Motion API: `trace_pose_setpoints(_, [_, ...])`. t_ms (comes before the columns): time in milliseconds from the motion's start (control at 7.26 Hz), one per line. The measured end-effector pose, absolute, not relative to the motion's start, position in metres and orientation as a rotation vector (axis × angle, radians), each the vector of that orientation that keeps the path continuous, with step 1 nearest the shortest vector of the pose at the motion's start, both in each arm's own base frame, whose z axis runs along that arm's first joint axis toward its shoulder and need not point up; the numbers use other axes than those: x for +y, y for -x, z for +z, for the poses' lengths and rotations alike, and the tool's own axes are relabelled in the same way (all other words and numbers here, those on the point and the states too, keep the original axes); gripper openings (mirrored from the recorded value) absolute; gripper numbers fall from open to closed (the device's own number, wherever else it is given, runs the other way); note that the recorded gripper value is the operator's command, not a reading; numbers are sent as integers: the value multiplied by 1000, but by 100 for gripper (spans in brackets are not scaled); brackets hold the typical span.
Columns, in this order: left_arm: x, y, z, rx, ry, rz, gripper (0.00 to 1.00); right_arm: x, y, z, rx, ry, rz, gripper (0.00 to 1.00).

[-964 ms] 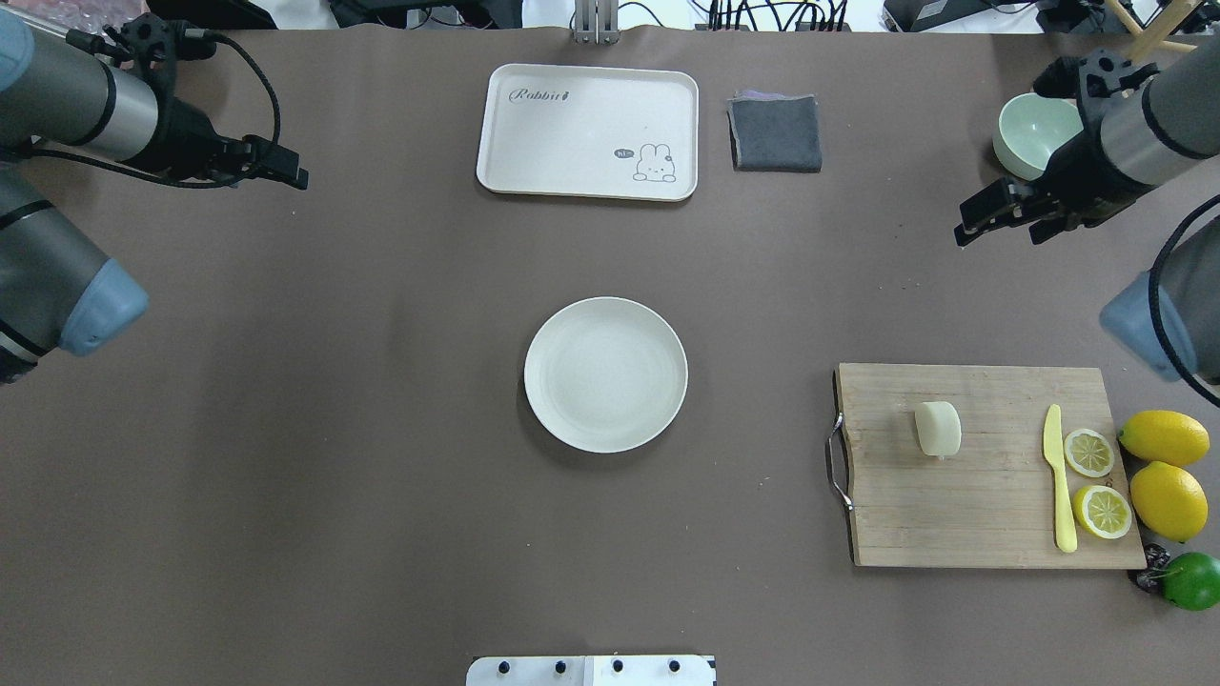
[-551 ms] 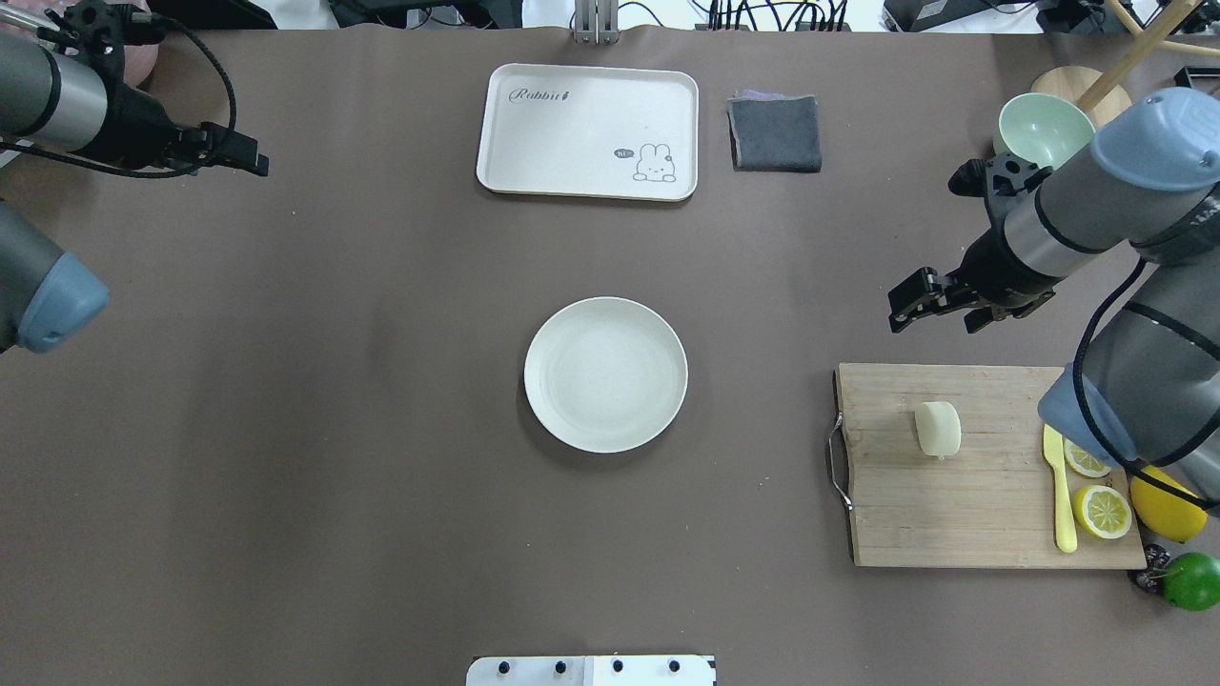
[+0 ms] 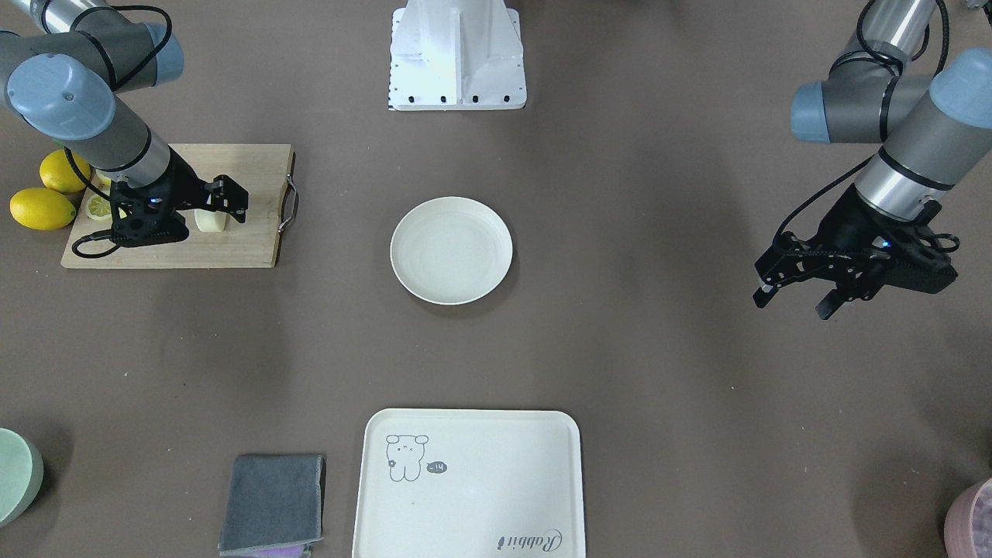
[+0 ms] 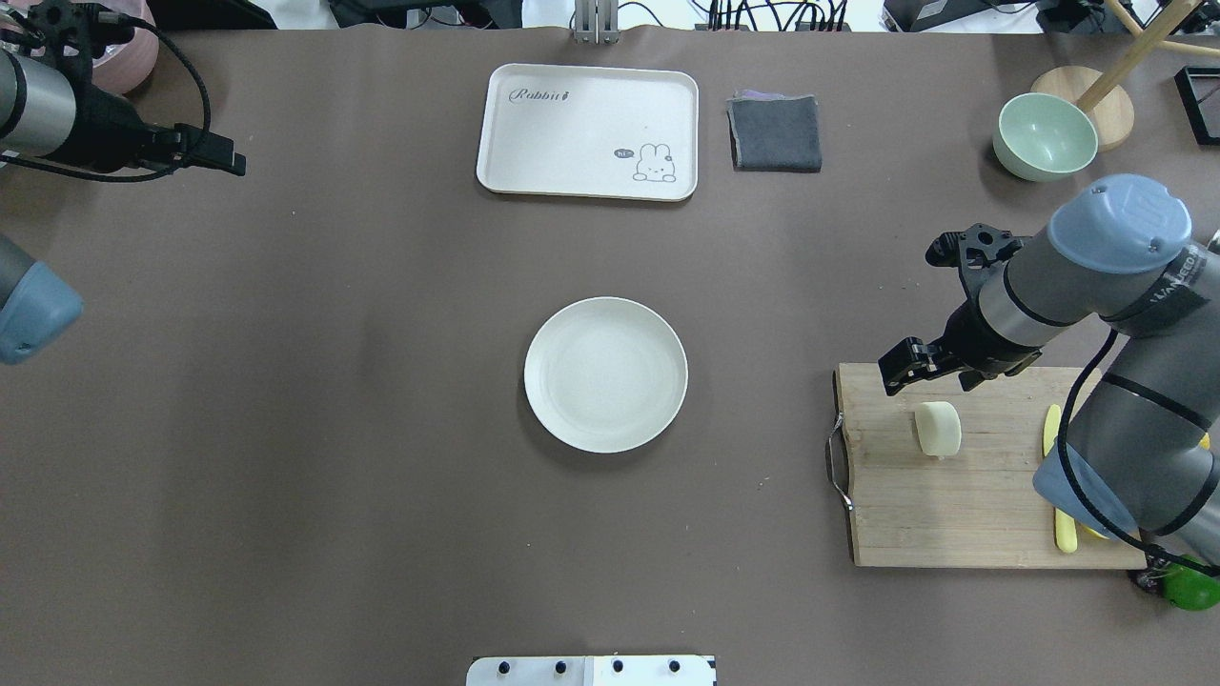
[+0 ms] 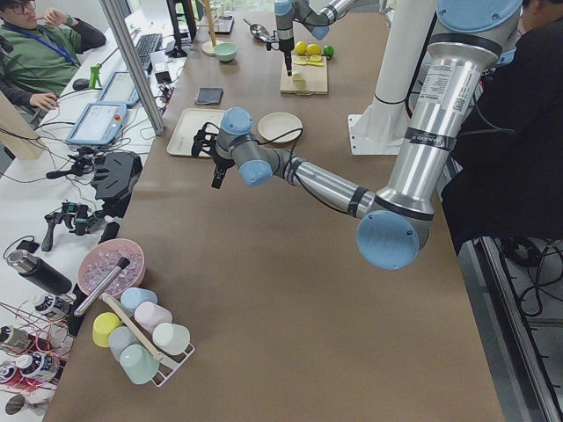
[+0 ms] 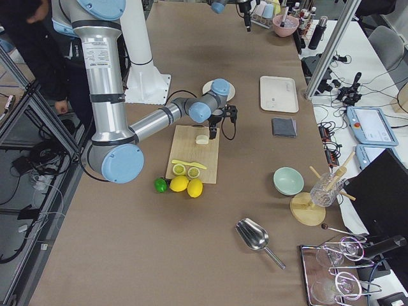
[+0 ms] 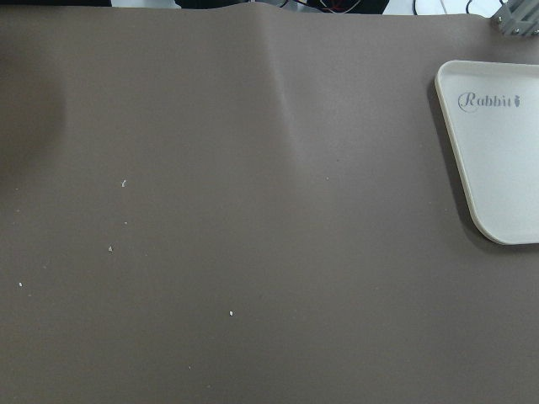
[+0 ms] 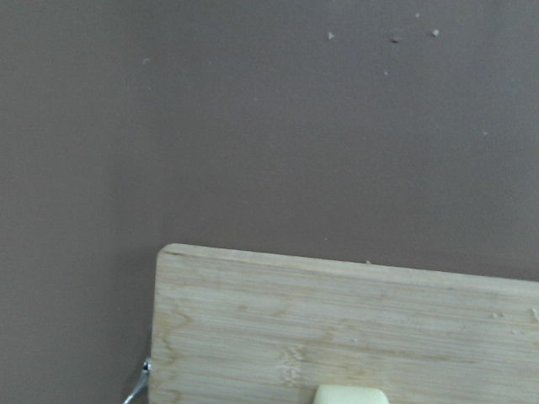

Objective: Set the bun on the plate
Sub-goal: 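Lower the right gripper over the cream bun on the cutting board, then close the right gripper on the bun and lift it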

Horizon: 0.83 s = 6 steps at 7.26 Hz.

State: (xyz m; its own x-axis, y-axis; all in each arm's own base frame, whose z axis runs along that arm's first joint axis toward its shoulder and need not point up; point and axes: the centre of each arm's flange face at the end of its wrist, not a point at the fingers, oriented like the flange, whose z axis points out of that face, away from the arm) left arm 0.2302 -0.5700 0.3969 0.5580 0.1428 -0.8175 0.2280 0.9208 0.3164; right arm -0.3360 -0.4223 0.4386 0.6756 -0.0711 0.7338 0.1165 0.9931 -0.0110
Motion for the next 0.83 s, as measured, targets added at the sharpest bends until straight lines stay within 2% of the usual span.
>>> trace_pose_setpoints(138, [-569, -229, 399, 980, -417, -56, 98, -418, 336, 445, -807, 60, -107, 96])
trace_pose_setpoints(275, [-568, -227, 403, 970, -421, -64, 98, -414, 338, 451, -790, 59, -109, 76])
trace_pose_setpoints(413, [-568, -226, 405, 960, -426, -71, 98, -409, 341, 457, -769, 51, -109, 68])
trace_pose_setpoints(551, [-567, -225, 407, 955, -429, -74, 98, -405, 343, 463, -752, 49, -107, 67])
trace_pose_setpoints(826, [-569, -224, 408, 940, -444, -86, 98, -398, 347, 469, -738, 55, -115, 16])
